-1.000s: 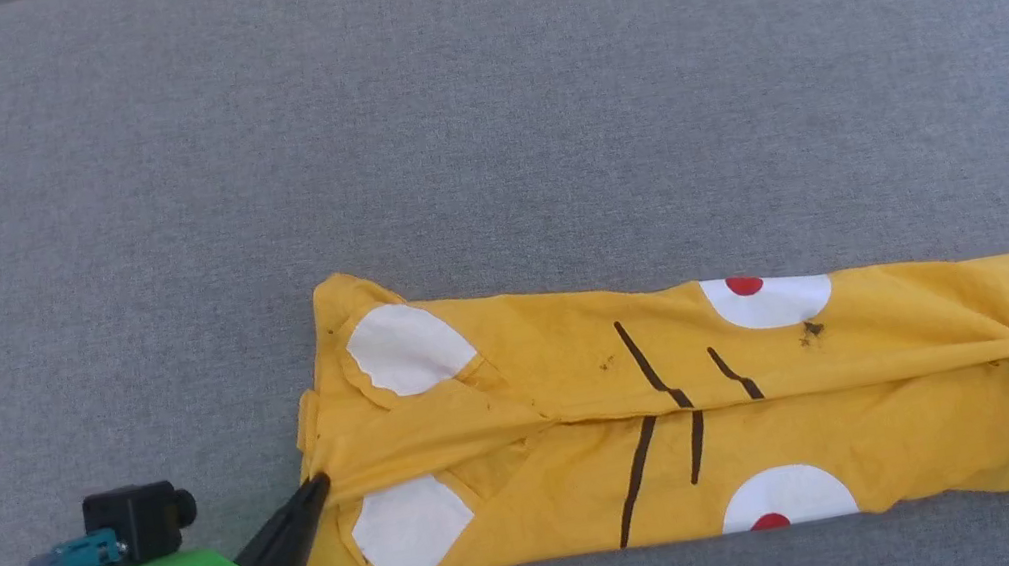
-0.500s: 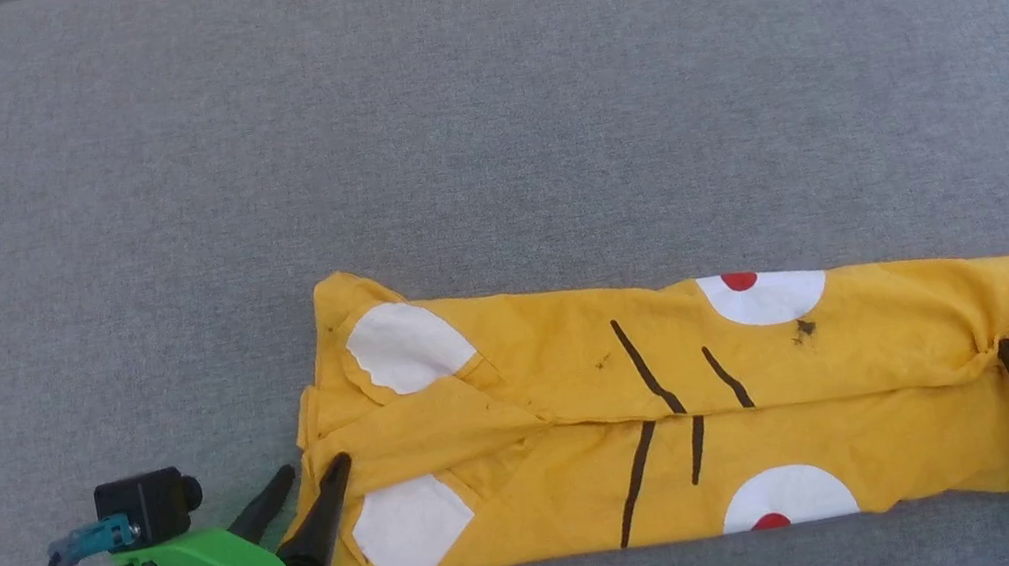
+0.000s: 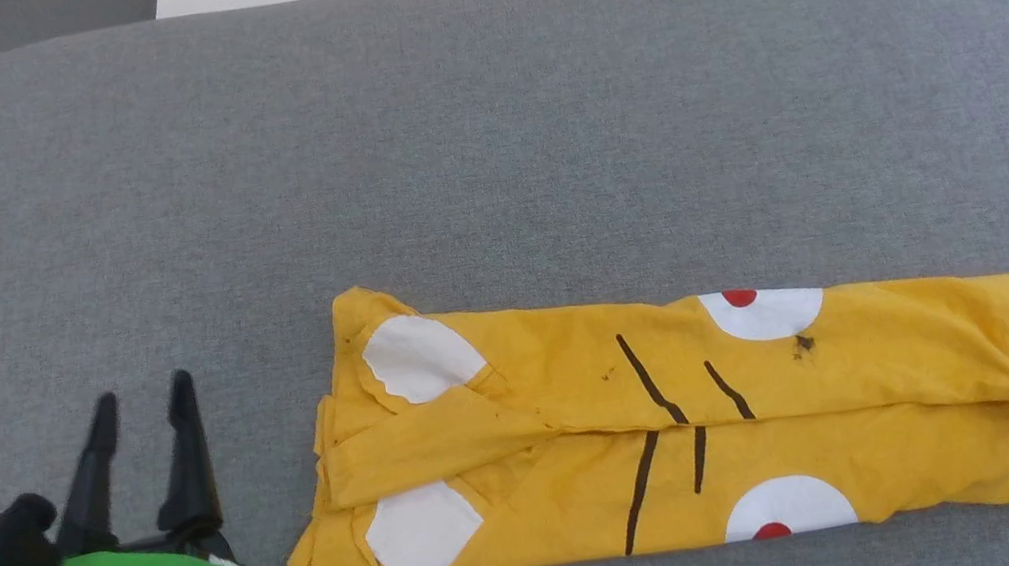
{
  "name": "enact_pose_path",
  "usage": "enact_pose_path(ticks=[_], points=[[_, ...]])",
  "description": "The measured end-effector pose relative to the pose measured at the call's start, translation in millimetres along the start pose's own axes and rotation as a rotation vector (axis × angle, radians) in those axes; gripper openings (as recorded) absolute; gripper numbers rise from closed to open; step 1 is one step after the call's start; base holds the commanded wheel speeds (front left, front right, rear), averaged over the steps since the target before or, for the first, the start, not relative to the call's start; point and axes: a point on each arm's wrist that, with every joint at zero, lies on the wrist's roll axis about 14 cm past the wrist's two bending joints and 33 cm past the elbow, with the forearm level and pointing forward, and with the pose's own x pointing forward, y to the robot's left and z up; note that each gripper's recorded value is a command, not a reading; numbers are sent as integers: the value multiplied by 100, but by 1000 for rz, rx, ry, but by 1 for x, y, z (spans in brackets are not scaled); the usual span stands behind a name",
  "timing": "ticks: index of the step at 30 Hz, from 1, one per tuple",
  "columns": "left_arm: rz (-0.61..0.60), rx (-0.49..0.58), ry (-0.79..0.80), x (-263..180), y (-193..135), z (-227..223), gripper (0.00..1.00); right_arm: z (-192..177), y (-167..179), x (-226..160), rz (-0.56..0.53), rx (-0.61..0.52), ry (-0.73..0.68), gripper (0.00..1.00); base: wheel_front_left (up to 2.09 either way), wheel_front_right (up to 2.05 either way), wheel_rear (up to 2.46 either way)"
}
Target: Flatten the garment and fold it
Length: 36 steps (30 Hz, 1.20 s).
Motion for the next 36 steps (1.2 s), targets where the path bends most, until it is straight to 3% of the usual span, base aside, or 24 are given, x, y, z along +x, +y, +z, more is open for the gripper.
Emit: enact_pose_path(ticks=[3,8,15,29,30,31,32,33,34,36], points=[[60,24,-124,-3,1,27,100,7,-2,-4,-15,-34,-46,100,0,0,0],[121,142,-286,-18,-6,59,100,-13,-2,-5,-18,-24,15,100,0,0,0],[127,205,-251,-32,-9,39,100,-54,-6,1,-38,-42,178,100,0,0,0],[109,263,-168,-38,5,16,100,-99,-1,14,-18,-75,372,100,0,0,0],[102,266,-161,-38,4,13,100,-100,-1,14,-15,-77,384,79,0,0,0],[98,265,-154,-39,4,11,100,-100,-2,14,-16,-78,392,47,0,0,0],[95,264,-152,-39,4,11,100,-100,-2,14,-16,-76,396,33,0,0,0],[90,263,-148,-39,3,9,100,-100,-2,15,-15,-77,398,6,0,0,0],[87,262,-143,-39,3,8,100,-99,-2,15,-15,-76,395,0,0,0,0],[83,259,-139,-40,2,6,100,-96,-5,14,-25,-73,387,0,0,0,0]])
